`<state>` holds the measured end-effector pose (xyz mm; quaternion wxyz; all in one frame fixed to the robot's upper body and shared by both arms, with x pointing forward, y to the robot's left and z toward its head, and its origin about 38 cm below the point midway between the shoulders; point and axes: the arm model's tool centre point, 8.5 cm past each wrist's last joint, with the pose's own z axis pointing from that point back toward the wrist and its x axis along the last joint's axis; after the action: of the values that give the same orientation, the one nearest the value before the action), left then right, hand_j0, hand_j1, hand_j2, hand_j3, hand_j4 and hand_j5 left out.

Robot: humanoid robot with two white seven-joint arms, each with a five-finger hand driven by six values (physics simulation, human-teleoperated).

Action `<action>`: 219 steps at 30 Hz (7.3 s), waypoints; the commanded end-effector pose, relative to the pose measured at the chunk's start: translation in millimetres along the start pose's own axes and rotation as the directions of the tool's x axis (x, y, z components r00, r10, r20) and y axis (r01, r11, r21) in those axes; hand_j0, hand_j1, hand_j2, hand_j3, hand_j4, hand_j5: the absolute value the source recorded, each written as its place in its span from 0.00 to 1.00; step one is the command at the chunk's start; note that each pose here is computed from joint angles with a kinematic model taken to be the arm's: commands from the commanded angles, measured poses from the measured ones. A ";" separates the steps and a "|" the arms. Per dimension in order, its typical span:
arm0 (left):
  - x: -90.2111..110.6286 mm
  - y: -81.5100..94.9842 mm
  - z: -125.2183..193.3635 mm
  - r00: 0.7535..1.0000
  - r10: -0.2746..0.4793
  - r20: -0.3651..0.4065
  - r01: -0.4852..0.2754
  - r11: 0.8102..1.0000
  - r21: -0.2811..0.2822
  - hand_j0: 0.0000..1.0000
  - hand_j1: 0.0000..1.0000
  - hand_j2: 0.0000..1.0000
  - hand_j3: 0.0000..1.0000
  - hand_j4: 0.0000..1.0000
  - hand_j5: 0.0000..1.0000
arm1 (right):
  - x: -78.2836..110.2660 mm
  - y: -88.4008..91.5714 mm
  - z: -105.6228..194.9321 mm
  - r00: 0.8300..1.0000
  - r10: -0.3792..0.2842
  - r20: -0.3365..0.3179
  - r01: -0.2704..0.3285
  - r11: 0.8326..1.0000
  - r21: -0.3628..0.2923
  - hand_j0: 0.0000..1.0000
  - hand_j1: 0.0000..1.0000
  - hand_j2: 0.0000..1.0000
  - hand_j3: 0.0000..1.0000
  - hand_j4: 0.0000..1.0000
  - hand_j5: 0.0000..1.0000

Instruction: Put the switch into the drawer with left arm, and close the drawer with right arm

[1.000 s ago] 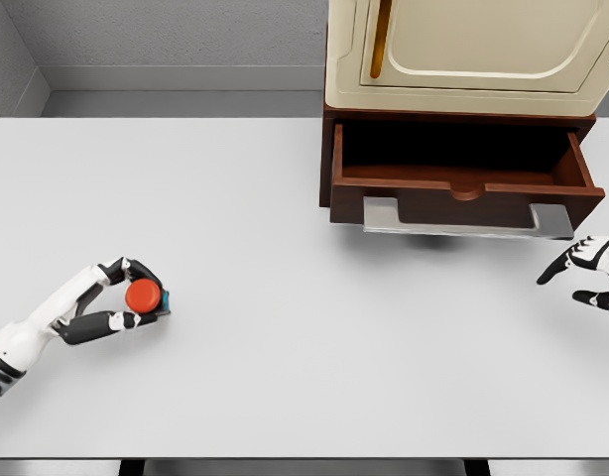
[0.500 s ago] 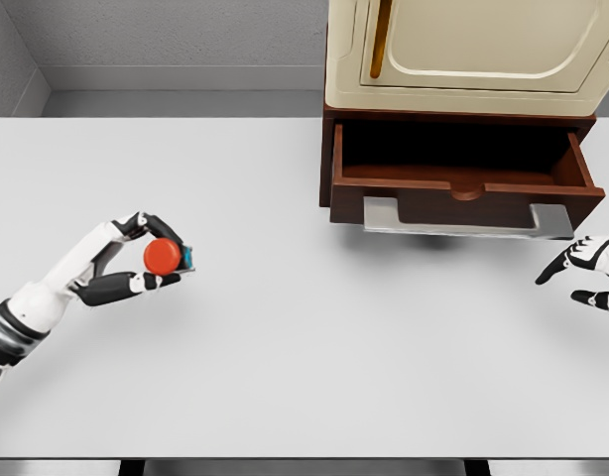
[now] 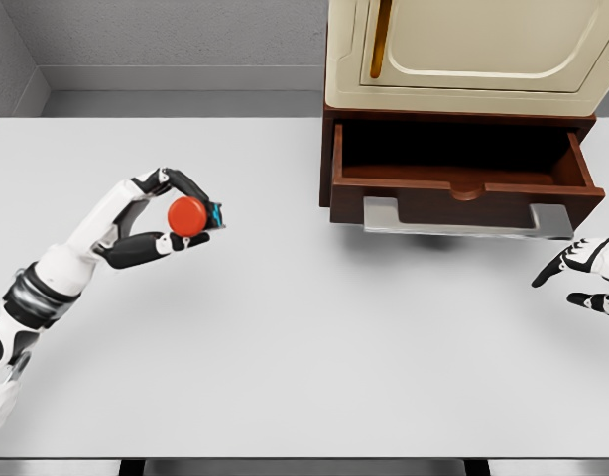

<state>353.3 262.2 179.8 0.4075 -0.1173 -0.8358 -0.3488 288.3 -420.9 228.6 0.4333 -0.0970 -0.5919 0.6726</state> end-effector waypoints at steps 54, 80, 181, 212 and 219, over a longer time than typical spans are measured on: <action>8.7 -66.2 -190.5 0.952 -0.234 0.195 0.239 0.971 -0.001 0.28 0.28 0.28 0.28 0.28 0.28 | 1.4 3.5 -6.3 1.000 -0.014 0.017 0.014 1.000 0.009 0.62 0.62 0.62 0.62 0.62 0.62; 13.4 -72.6 -229.2 0.891 -0.395 0.222 0.429 0.894 -0.130 0.28 0.28 0.28 0.28 0.28 0.28 | 1.4 3.5 -6.3 1.000 -0.014 0.017 0.014 1.000 0.009 0.62 0.62 0.62 0.62 0.62 0.62; -40.1 110.7 104.6 0.792 -0.436 -0.428 0.441 0.893 -0.096 1.00 1.00 1.00 1.00 1.00 1.00 | -1.0 -5.2 3.0 1.000 0.016 -0.012 -0.016 1.000 0.016 0.65 0.65 0.65 0.65 0.65 0.65; -40.1 112.2 104.7 0.787 -0.442 -0.430 0.446 0.890 -0.100 1.00 1.00 1.00 1.00 1.00 1.00 | 5.4 -20.2 -17.0 0.998 0.038 0.052 -0.039 0.999 0.024 0.65 0.65 0.65 0.65 0.65 0.65; -40.1 112.2 104.7 0.787 -0.442 -0.430 0.446 0.890 -0.100 1.00 1.00 1.00 1.00 1.00 1.00 | 3.8 -16.2 -18.3 0.998 0.047 0.043 -0.048 0.998 0.041 0.65 0.65 0.65 0.65 0.65 0.65</action>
<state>370.1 418.5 159.4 0.4920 0.1675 -0.7253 -0.4515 309.1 -412.1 247.8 0.4352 -0.0824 -0.5995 0.6666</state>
